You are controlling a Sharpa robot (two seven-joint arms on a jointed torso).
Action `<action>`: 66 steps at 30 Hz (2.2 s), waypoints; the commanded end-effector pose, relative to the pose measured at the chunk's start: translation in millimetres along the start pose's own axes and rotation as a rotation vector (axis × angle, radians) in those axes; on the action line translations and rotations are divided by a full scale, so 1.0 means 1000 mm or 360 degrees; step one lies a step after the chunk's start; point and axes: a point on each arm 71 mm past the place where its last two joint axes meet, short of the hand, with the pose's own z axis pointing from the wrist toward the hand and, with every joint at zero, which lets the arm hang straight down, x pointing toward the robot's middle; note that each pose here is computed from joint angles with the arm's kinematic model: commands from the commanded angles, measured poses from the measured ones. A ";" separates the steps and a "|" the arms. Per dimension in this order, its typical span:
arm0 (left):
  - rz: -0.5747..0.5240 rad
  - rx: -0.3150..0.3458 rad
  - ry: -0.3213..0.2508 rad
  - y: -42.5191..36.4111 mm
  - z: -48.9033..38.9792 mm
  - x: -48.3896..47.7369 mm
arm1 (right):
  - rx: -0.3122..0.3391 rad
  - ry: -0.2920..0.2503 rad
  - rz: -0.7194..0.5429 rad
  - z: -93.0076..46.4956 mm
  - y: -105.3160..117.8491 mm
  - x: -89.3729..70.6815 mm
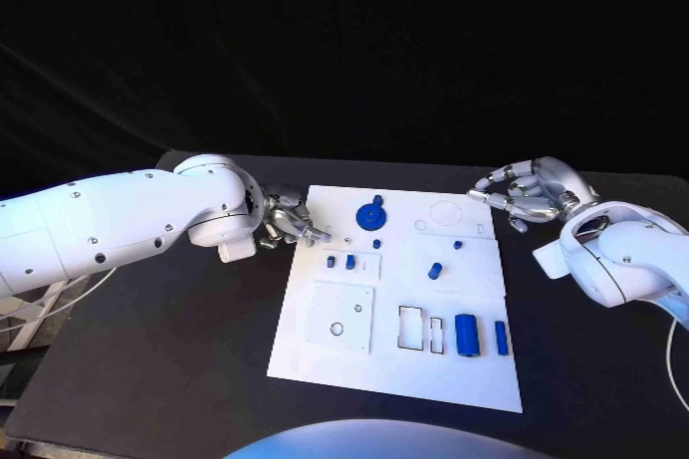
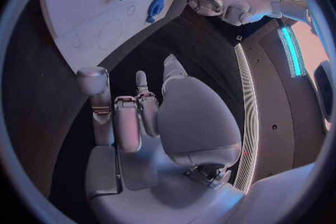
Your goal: Assemble the parts on the task board
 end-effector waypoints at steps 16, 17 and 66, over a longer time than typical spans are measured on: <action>-0.0304 0.0291 -0.0533 0.0261 -0.0371 0.0188 | -0.0026 -0.0076 0.0093 0.002 -0.003 -0.006; -0.0290 0.0320 -0.0570 0.0265 -0.0388 0.0247 | -0.0040 -0.0071 0.0115 0.003 -0.003 -0.005; -0.0047 0.0095 -0.0245 0.0017 0.0028 0.0699 | -0.0090 -0.0034 0.0216 0.004 -0.003 0.000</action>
